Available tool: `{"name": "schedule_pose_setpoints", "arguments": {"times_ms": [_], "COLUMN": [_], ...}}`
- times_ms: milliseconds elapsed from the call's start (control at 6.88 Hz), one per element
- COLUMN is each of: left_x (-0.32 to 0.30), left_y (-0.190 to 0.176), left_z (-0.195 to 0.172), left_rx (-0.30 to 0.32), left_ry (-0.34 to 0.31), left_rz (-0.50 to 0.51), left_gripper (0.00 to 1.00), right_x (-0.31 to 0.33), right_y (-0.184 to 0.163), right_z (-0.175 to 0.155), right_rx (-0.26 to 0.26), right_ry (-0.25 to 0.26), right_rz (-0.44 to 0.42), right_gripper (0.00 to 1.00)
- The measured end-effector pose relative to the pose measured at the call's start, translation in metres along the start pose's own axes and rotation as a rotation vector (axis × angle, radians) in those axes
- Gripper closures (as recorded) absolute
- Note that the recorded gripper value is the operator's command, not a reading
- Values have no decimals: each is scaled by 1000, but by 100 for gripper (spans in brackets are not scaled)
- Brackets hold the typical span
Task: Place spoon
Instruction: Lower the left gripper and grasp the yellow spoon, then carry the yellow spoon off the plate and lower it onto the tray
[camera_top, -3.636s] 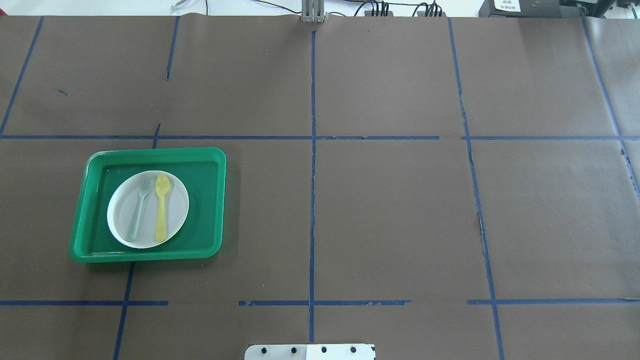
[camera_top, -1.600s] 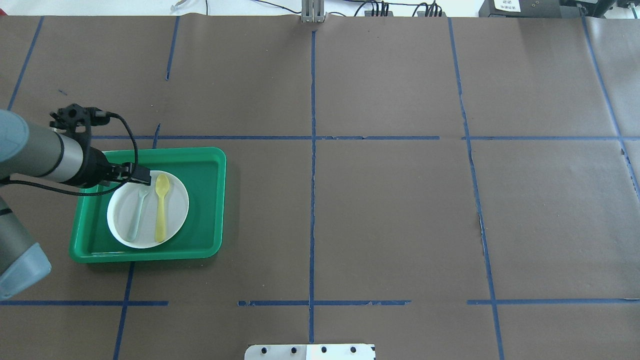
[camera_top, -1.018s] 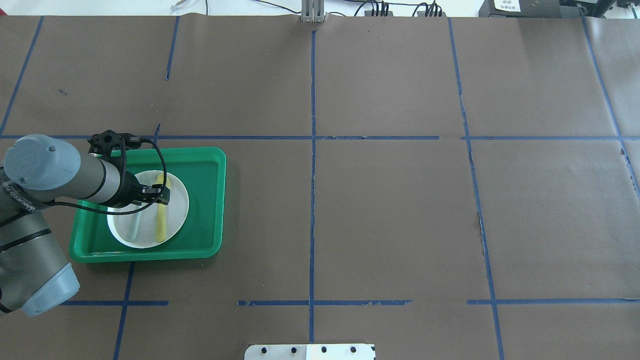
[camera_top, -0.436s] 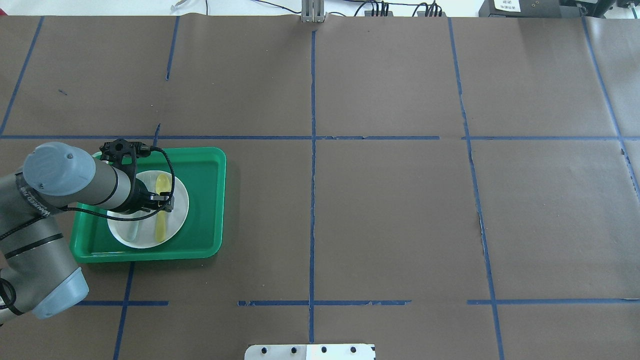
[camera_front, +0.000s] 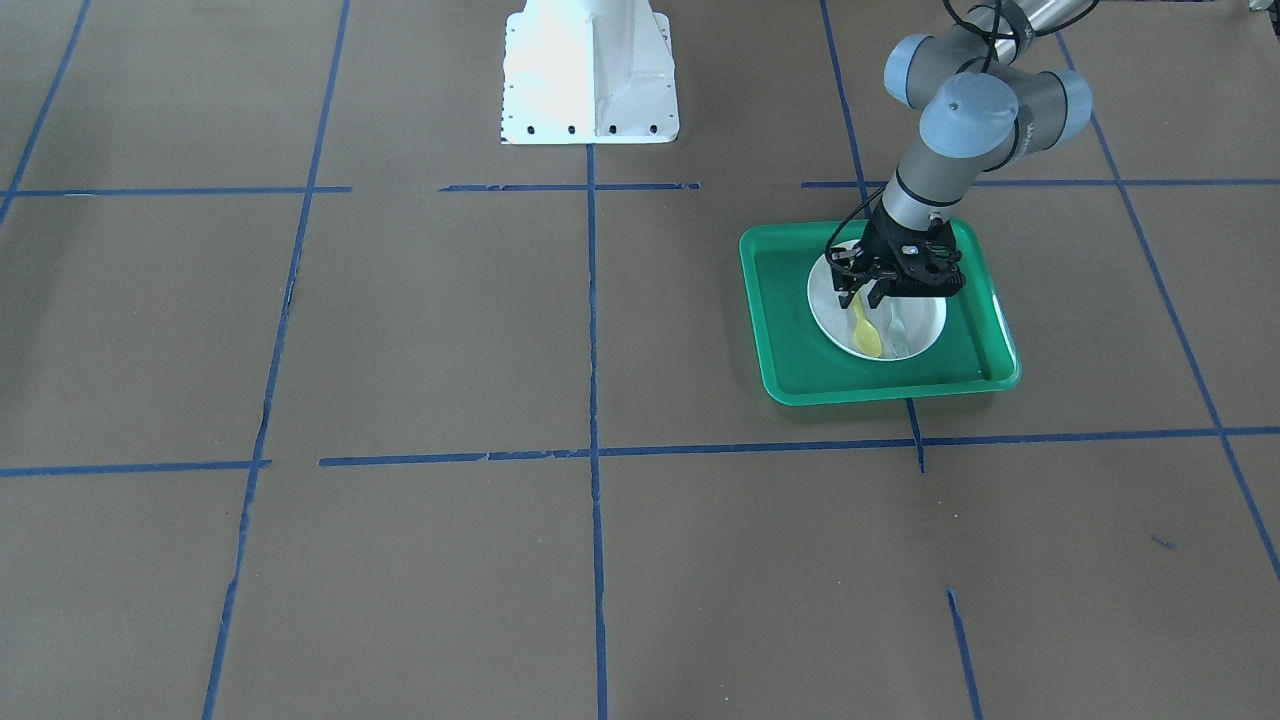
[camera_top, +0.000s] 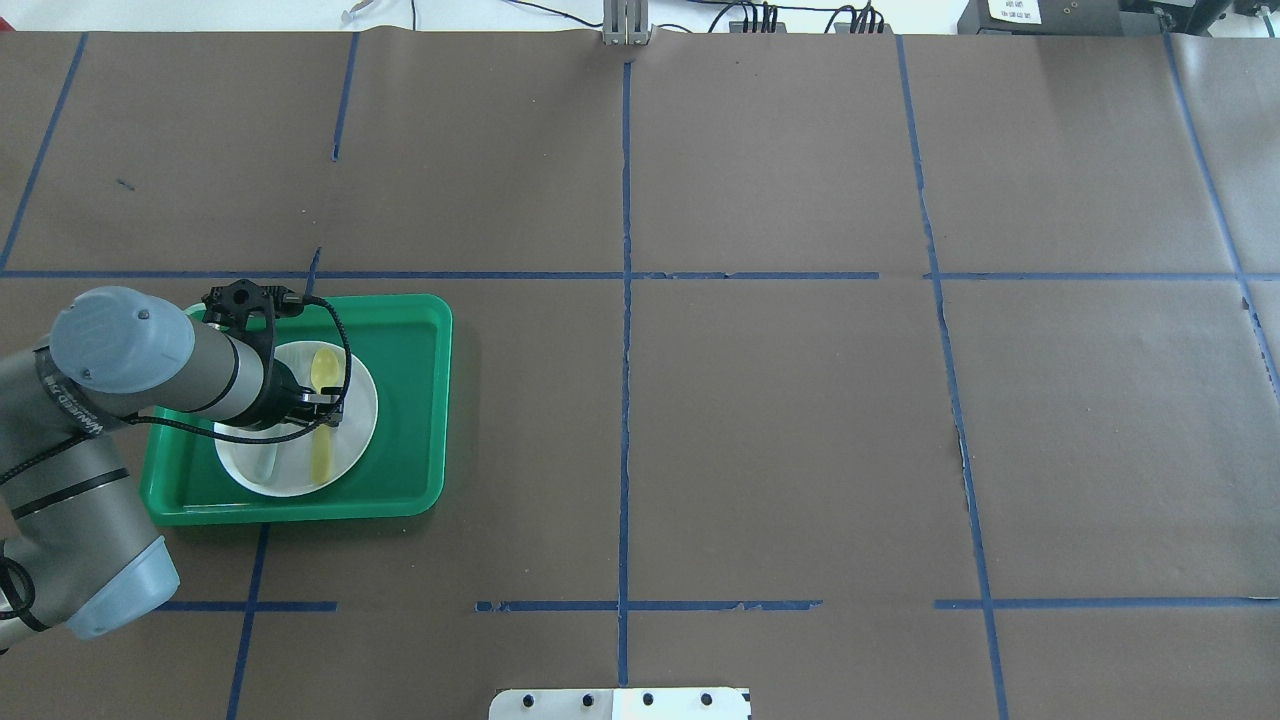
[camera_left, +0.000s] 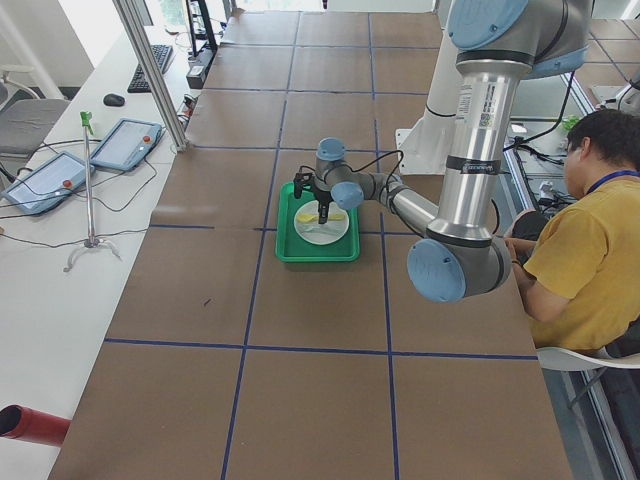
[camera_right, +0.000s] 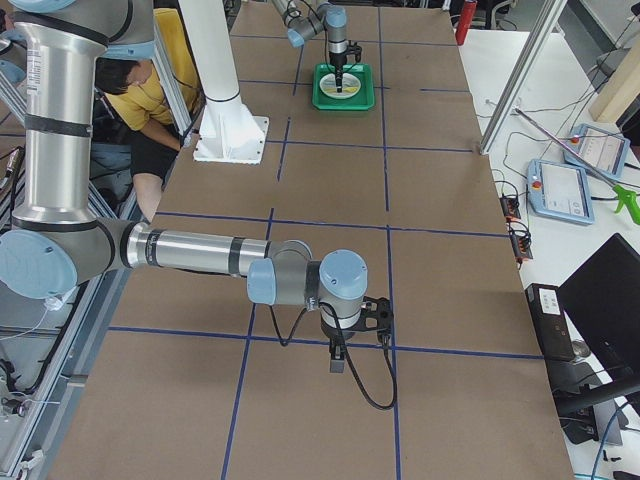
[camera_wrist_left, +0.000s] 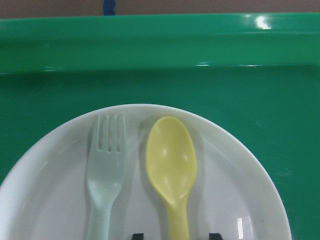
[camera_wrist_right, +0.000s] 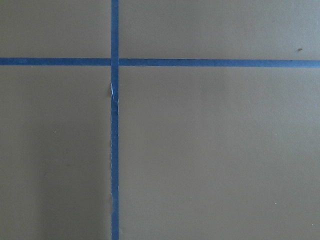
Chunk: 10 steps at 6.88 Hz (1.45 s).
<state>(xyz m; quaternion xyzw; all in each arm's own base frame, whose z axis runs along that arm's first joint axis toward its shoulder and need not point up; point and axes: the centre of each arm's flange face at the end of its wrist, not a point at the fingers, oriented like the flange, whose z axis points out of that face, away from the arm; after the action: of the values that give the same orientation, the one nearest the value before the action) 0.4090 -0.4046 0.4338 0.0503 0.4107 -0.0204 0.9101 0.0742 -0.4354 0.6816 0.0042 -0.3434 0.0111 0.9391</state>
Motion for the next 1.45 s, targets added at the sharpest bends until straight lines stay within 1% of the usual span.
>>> {"name": "schedule_pose_setpoints", "arguments": {"times_ms": [291,436,582,727,873,1164,1309,1455], "left_x": [0,2,11,32,61,104,109,109], "left_y": [-1,-2,-2,-6,-15,-26,-25,-24], "left_z": [-2,-11,-30,-49,-55,-32,-22,-17], "left_rx": [3,9,13,12,12,4,8,8], "left_ry": [1,7,7,3,2,-22,-36,-45], "left_rz": [-1,1,1,-5,-25,-77,-81,-81], "left_gripper": [100,100,100,100,100,100,56,5], "right_x": [0,0,0,0,0,0,0,0], "right_y": [0,0,0,0,0,0,0,0], "right_z": [0,0,0,0,0,0,0,0], "right_rx": [0,0,0,0,0,0,0,0], "right_ry": [0,0,0,0,0,0,0,0], "right_rz": [0,0,0,0,0,0,-1,0], "right_gripper": [0,0,0,0,0,0,0,0]}}
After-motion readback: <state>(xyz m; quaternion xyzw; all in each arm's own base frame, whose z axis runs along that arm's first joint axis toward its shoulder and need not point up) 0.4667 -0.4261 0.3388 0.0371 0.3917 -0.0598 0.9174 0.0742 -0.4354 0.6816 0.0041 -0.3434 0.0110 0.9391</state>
